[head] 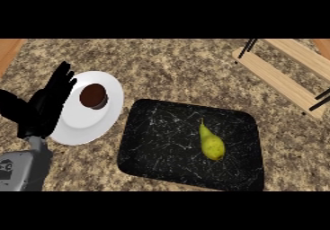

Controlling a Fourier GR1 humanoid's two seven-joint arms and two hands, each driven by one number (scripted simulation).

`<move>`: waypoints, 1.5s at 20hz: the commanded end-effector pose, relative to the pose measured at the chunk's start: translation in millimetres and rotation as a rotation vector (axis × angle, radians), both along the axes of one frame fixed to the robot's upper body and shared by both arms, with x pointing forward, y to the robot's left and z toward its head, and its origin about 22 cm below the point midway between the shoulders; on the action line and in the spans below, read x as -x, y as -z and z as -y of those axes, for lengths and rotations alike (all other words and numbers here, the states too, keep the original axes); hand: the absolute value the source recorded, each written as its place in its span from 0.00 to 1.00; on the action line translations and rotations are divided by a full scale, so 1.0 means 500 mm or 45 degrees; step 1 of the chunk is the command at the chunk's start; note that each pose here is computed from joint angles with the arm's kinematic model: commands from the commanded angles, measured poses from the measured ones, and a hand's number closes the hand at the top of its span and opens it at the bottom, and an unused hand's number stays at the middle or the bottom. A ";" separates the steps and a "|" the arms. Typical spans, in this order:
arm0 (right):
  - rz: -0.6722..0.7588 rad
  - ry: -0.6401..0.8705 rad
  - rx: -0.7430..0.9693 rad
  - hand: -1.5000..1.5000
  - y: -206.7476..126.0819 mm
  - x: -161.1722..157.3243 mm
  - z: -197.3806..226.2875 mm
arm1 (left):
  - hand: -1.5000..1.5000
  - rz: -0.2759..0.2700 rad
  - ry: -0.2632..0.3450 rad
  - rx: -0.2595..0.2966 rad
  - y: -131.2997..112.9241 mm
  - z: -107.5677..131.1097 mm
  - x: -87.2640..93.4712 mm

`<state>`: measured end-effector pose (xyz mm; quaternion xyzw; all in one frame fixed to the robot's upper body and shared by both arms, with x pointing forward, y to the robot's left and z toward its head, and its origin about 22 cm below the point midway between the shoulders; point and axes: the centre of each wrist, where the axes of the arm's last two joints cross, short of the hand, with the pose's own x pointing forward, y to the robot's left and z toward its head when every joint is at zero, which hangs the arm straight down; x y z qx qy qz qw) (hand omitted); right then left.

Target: Pick the tomato from the tray and place it in the tiered shelf

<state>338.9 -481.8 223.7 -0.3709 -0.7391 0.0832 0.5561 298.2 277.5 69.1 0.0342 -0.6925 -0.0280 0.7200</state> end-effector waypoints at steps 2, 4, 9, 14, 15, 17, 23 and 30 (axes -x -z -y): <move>0.114 0.009 -0.085 0.00 -0.010 -0.016 0.034 | 0.50 -0.001 0.002 0.003 -0.024 0.001 0.007; 0.146 -0.007 -0.107 0.00 -0.017 -0.002 0.066 | 0.50 -0.006 0.027 0.004 -0.004 0.017 -0.004; -0.137 -0.167 -0.215 0.00 -0.072 0.052 0.136 | 0.50 0.013 -0.003 0.002 -0.022 -0.005 0.000; -0.153 -0.154 -0.260 0.00 -0.111 0.133 0.211 | 0.50 0.029 0.010 0.006 0.013 0.018 0.003; -0.109 -0.162 -0.275 0.00 -0.101 0.157 0.230 | 0.50 0.019 -0.006 0.016 0.017 0.012 0.001; -0.119 -0.170 -0.273 0.00 -0.129 0.185 0.247 | 0.50 0.014 0.015 0.007 0.005 0.015 -0.006; -0.074 -0.323 -0.318 0.00 -0.120 0.249 0.286 | 0.50 0.033 0.015 0.006 -0.019 -0.018 -0.024; -0.022 -0.419 -0.167 0.00 -0.094 0.287 0.302 | 0.50 0.007 -0.006 -0.002 -0.005 -0.008 0.000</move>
